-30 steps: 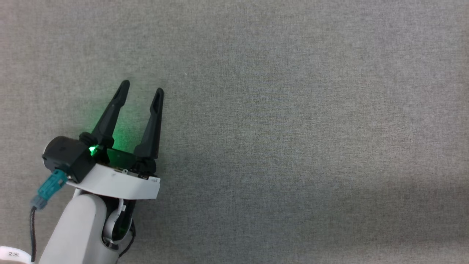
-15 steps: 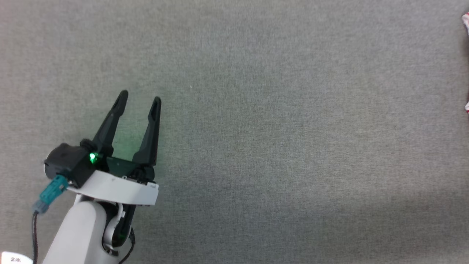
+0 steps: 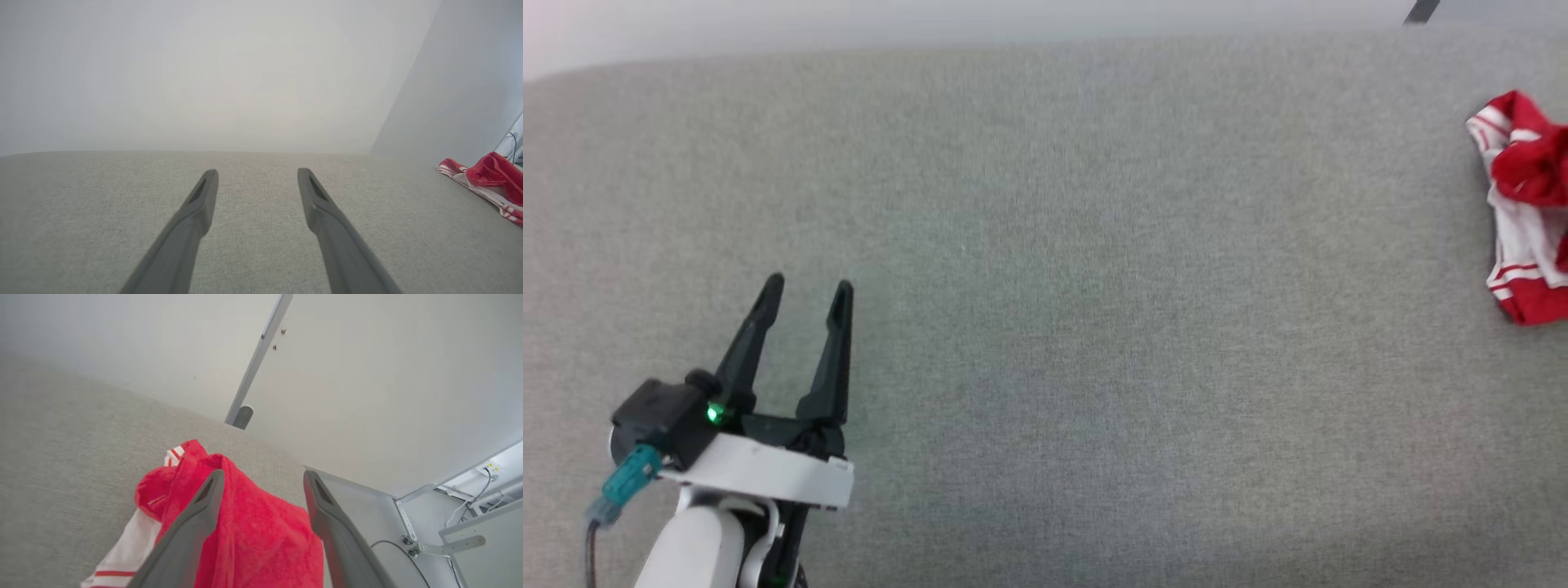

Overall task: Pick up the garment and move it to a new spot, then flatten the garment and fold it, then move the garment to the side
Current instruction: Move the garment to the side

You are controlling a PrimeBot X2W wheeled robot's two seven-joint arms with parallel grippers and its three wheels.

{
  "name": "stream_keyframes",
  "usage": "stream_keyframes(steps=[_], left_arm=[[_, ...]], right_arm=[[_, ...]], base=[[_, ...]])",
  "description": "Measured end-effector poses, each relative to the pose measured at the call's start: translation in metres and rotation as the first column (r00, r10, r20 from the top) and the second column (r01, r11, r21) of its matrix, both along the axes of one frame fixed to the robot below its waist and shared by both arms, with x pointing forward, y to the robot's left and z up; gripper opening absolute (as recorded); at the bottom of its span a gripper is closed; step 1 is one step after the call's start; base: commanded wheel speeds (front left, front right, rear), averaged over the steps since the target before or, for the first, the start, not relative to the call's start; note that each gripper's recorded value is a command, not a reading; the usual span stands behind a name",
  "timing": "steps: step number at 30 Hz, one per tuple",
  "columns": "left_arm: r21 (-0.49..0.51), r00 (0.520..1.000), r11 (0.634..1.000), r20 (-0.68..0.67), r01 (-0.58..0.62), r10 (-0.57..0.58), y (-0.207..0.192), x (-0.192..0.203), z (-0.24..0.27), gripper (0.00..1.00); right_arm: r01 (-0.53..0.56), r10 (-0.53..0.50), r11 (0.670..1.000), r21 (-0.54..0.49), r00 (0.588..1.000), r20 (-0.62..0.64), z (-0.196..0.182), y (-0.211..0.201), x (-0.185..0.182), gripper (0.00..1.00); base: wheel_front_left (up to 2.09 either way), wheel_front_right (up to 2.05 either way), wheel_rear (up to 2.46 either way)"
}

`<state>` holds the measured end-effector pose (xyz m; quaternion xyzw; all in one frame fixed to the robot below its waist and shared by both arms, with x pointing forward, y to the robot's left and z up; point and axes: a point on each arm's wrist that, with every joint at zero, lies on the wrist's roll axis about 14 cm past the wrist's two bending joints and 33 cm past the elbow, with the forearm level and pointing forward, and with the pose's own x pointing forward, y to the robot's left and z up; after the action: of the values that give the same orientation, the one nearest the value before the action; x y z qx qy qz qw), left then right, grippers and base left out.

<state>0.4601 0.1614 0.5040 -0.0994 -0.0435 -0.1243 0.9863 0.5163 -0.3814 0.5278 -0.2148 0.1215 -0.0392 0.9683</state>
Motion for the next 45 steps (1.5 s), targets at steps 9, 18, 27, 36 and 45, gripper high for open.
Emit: stream_keyframes(steps=[9,18,27,36,45], left_arm=[[0.009,0.998,0.999,0.038,-0.050,0.049,0.019,-0.027,0.021,1.00],[0.006,0.993,0.995,0.068,-0.097,0.097,0.037,-0.052,0.037,1.00],[-0.009,0.981,0.986,0.093,-0.168,0.168,0.059,-0.078,0.047,1.00],[-0.016,0.963,0.969,0.111,-0.245,0.245,0.084,-0.101,0.053,1.00],[-0.019,0.949,0.956,0.116,-0.293,0.293,0.098,-0.116,0.054,1.00]], right_arm=[[-0.119,0.096,0.987,0.107,0.976,0.196,0.020,0.057,-0.025,1.00],[-0.169,0.106,0.967,0.192,0.948,0.302,0.020,0.096,-0.067,1.00],[-0.183,0.089,0.951,0.250,0.934,0.346,0.022,0.124,-0.105,1.00],[-0.201,0.095,0.931,0.306,0.940,0.328,0.012,0.150,-0.124,1.00],[-0.205,0.097,0.914,0.350,0.948,0.302,-0.001,0.164,-0.136,1.00]], base=[[0.00,0.00,0.00],[0.00,0.00,0.00],[0.00,0.00,0.00],[0.00,0.00,0.00],[0.00,0.00,0.00]])
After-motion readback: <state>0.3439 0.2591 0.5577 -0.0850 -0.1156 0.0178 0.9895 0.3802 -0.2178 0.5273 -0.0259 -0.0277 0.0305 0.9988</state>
